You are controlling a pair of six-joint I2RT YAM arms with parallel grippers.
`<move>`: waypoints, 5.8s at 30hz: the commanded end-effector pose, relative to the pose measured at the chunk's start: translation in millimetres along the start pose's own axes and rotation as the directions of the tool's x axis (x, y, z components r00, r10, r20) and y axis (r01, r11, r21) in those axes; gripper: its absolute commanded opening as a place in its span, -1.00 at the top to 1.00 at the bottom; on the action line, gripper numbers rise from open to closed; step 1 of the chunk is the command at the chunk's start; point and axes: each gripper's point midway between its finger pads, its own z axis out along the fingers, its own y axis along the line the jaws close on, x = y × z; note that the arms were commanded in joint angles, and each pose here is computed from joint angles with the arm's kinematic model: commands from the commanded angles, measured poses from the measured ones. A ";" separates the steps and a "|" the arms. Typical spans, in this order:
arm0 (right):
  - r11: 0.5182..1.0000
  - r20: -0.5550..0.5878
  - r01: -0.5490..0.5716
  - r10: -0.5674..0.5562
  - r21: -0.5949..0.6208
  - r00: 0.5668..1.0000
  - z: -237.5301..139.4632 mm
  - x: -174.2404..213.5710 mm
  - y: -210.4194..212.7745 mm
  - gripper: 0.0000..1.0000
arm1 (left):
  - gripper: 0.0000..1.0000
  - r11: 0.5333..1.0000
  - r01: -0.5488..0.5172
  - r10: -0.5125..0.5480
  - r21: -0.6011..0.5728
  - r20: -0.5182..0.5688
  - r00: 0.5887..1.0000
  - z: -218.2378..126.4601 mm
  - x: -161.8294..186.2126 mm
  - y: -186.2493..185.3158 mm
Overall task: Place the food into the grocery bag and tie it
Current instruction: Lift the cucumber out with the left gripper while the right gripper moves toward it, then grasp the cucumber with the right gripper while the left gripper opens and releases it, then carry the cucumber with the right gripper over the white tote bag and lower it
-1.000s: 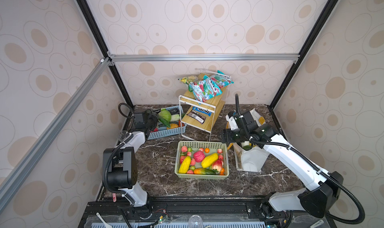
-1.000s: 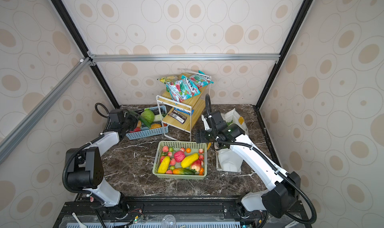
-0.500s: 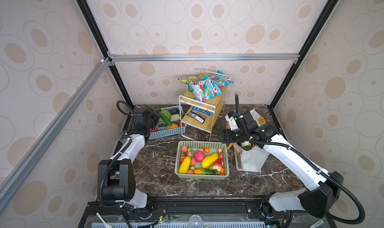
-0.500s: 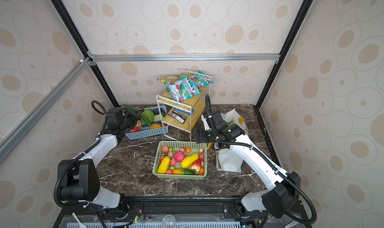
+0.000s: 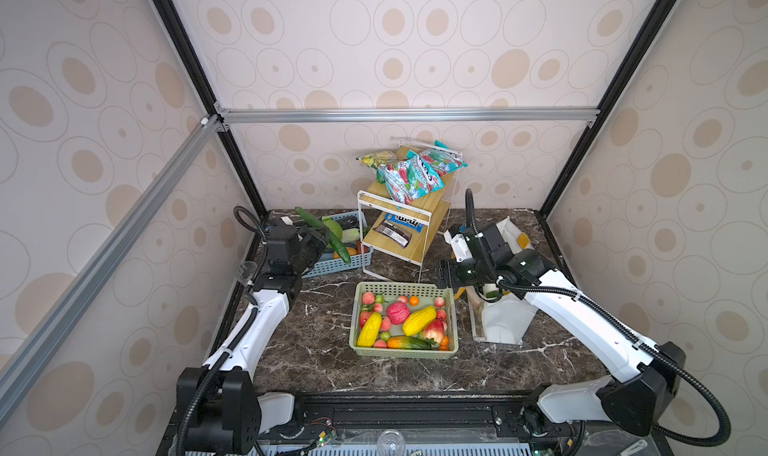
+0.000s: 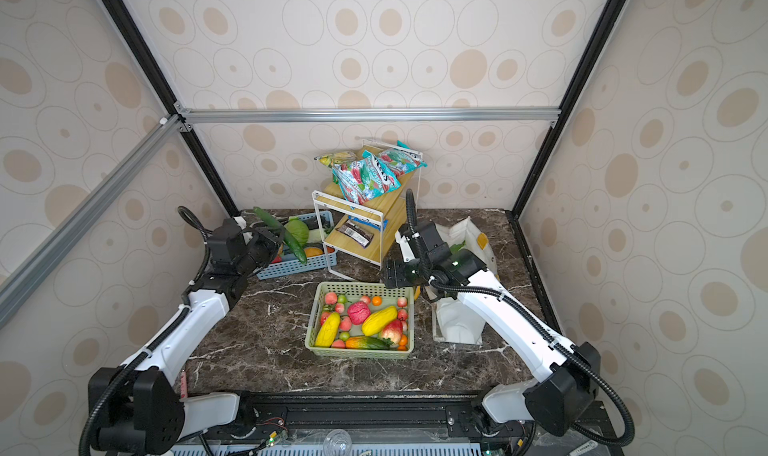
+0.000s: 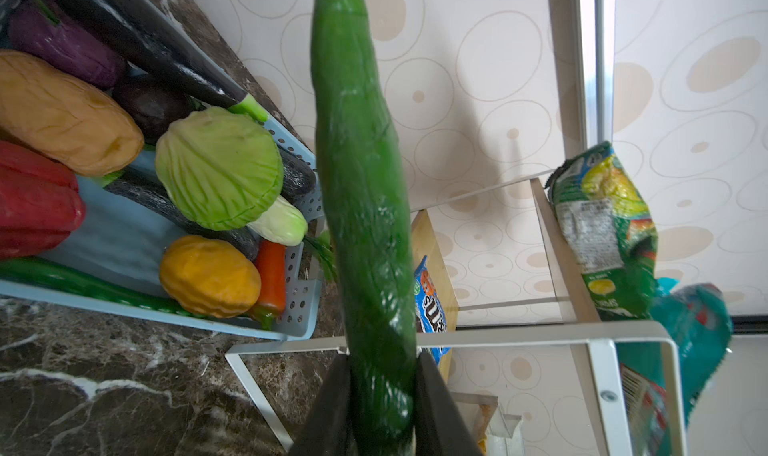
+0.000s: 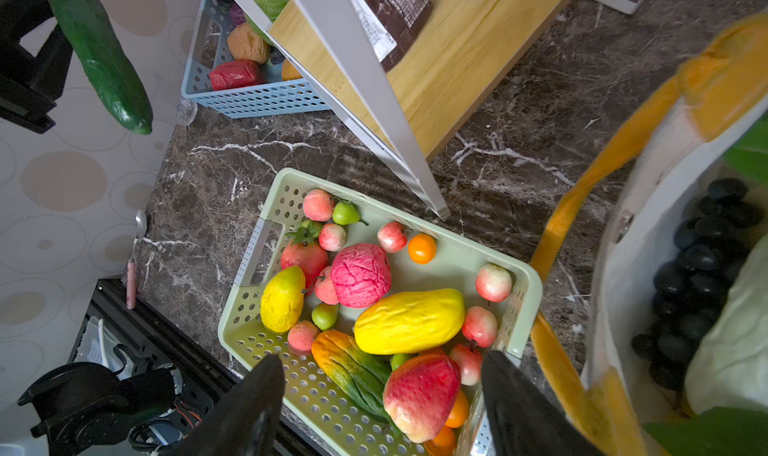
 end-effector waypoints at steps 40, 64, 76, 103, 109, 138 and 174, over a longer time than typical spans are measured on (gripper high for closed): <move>0.929 -0.041 -0.032 0.019 -0.369 0.999 48.8 7.5 107.7 -0.05 | 0.46 0.984 -0.149 0.168 0.102 -0.208 0.964 -39.7 151.3 -50.8; 0.914 -0.066 -0.059 0.035 -0.401 0.997 67.7 1.2 120.9 -0.05 | 0.45 0.984 -0.146 0.167 0.106 -0.231 0.959 -40.6 172.2 -57.2; 0.934 -0.084 -0.046 0.017 -0.354 0.996 71.2 6.4 111.9 0.40 | 0.19 0.982 -0.178 0.188 0.066 -0.217 0.958 -38.3 169.2 -50.8; 0.889 -0.162 0.221 -0.307 -0.402 0.938 25.2 51.6 88.8 0.53 | -0.25 0.924 -0.350 0.317 -0.157 -0.200 0.927 -27.3 104.0 3.7; 0.884 -0.151 0.214 -0.300 -0.416 0.942 17.4 52.4 79.2 0.54 | -0.25 0.922 -0.341 0.306 -0.181 -0.195 0.932 -24.3 95.2 13.4; 0.879 0.089 0.282 -0.269 -0.385 0.959 -29.1 11.4 56.6 0.57 | -0.27 0.908 -0.316 0.262 -0.274 -0.218 0.940 -7.3 91.8 64.6; 0.961 0.311 -0.175 0.103 0.212 0.945 -59.6 -35.3 -129.0 0.58 | -0.27 0.902 -0.328 0.268 -0.280 -0.230 0.936 -2.9 93.6 69.6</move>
